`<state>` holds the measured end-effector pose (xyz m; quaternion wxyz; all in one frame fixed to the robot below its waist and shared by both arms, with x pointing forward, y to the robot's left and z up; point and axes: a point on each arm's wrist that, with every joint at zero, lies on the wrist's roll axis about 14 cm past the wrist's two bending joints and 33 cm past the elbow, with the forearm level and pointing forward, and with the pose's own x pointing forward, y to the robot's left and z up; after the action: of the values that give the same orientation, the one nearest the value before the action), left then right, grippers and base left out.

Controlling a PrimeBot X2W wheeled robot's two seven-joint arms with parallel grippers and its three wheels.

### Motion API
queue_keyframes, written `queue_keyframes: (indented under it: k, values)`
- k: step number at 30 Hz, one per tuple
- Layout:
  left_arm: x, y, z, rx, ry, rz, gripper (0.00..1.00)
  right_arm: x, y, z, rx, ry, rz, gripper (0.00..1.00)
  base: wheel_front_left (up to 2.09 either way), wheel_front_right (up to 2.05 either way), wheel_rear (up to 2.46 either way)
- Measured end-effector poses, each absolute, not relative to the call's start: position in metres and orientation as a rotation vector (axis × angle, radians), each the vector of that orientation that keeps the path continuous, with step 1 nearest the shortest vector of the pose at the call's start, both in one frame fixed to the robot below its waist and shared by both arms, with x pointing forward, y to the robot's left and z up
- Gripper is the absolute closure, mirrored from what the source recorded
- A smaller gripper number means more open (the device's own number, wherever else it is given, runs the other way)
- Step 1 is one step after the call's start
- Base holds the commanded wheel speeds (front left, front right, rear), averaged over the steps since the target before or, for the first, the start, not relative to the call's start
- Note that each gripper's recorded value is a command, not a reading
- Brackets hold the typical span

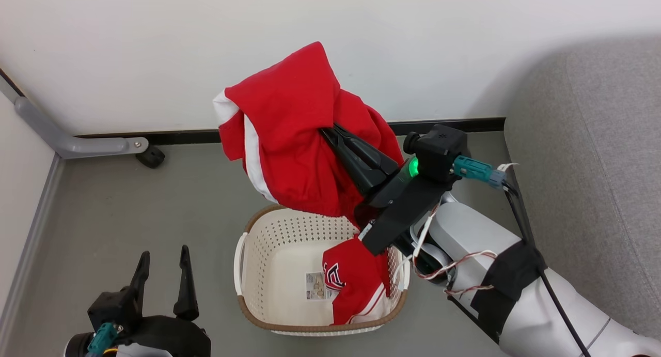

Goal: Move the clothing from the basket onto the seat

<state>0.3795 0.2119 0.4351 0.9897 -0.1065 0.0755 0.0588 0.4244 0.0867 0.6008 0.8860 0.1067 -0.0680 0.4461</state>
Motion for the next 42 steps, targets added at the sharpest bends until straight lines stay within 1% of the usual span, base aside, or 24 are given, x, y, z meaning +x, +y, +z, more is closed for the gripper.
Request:
queue_keyframes:
  k: [12, 32, 42]
  values:
    - [0.369, 0.202, 0.44, -0.217, 0.13, 0.083, 0.0, 0.422, 0.086, 0.605, 0.219, -0.152, 0.926, 1.0, 0.0, 0.0, 0.0]
    - [0.374, 0.197, 0.454, -0.222, 0.086, 0.065, 0.0, 0.421, 0.081, 0.609, 0.219, -0.16, 0.914, 1.0, 0.0, 0.0, 0.0]
    - [0.379, 0.194, 0.455, -0.231, 0.081, 0.048, 0.0, 0.42, 0.07, 0.614, 0.217, -0.171, 0.884, 1.0, 0.0, 0.0, 0.0]
